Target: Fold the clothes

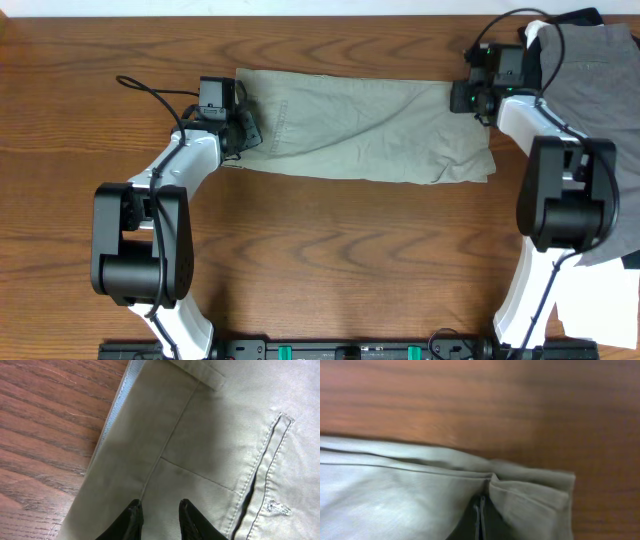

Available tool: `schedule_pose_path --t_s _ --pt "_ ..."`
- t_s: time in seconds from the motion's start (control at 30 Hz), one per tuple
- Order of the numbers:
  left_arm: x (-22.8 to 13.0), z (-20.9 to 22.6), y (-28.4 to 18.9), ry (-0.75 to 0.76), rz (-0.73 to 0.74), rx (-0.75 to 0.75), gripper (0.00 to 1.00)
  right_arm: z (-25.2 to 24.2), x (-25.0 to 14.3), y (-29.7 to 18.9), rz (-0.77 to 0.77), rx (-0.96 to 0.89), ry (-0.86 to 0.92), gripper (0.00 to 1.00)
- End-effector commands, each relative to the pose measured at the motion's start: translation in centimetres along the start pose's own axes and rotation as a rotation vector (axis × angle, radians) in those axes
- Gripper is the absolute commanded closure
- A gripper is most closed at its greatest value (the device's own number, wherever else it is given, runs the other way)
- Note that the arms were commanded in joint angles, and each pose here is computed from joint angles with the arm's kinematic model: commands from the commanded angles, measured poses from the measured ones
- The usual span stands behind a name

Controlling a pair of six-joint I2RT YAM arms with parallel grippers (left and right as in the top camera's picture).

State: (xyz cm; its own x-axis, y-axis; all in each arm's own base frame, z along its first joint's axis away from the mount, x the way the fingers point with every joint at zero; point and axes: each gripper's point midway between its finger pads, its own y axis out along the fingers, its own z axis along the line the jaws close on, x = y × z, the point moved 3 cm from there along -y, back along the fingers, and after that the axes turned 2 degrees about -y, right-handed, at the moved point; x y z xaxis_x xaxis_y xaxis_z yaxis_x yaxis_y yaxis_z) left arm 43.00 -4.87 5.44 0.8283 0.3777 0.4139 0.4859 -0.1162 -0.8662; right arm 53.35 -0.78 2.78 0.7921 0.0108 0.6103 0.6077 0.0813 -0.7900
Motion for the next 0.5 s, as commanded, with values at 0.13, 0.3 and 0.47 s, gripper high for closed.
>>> schedule_pose_path --t_s 0.13,0.3,0.47 --pt "0.2 -0.1 0.2 0.017 -0.007 0.005 0.74 -4.9 -0.4 0.0 -0.002 -0.165 0.066 0.99" --pt "2.0 -1.0 -0.8 0.053 -0.087 -0.034 0.74 -3.0 3.5 -2.3 -0.134 -0.061 0.029 0.97" --pt "5.5 -3.3 -5.0 0.066 -0.251 -0.123 0.74 0.6 7.7 -7.5 -0.253 0.104 -0.012 0.83"
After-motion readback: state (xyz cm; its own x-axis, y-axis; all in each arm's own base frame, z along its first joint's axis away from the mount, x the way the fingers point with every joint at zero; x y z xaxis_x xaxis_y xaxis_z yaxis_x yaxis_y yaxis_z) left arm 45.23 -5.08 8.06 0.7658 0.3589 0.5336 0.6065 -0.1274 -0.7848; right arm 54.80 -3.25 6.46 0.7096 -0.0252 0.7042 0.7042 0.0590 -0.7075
